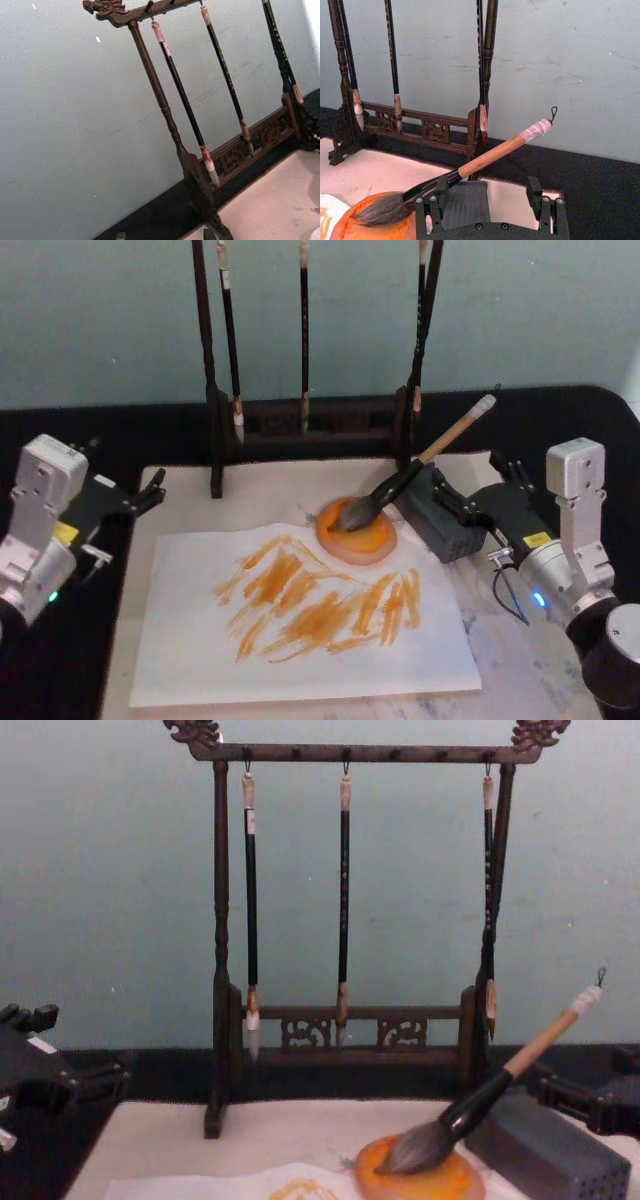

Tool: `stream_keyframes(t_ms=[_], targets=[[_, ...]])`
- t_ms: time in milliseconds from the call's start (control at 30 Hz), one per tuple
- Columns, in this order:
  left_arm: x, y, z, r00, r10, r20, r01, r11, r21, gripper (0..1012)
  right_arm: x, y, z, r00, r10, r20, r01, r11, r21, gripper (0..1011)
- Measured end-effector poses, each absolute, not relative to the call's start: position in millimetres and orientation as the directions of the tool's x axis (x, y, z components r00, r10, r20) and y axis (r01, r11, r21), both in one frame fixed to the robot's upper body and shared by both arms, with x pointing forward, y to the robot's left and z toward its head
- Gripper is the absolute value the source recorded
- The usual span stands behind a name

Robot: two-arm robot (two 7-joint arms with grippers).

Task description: Pick up the brush from the inkstone, write on the paper, then place the brush back to its original position.

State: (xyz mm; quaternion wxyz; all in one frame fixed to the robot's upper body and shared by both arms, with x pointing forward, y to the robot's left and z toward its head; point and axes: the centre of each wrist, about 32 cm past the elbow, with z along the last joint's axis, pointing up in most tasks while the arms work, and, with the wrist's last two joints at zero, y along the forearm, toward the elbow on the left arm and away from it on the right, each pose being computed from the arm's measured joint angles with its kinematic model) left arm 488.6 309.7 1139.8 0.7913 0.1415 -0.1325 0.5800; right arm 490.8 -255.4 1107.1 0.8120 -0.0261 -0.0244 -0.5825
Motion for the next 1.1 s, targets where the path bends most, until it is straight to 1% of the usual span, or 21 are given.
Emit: stream_keyframes(t_ms=[1100], targets=[[488.6, 309.7, 1139.8, 0.292, 0.880, 0.374, -0.955, 0.287, 0.070, 1001, 490.8, -255.6, 1107.5, 0.321, -0.944, 0.068, 0.947, 0.321, -0.014, 1000]])
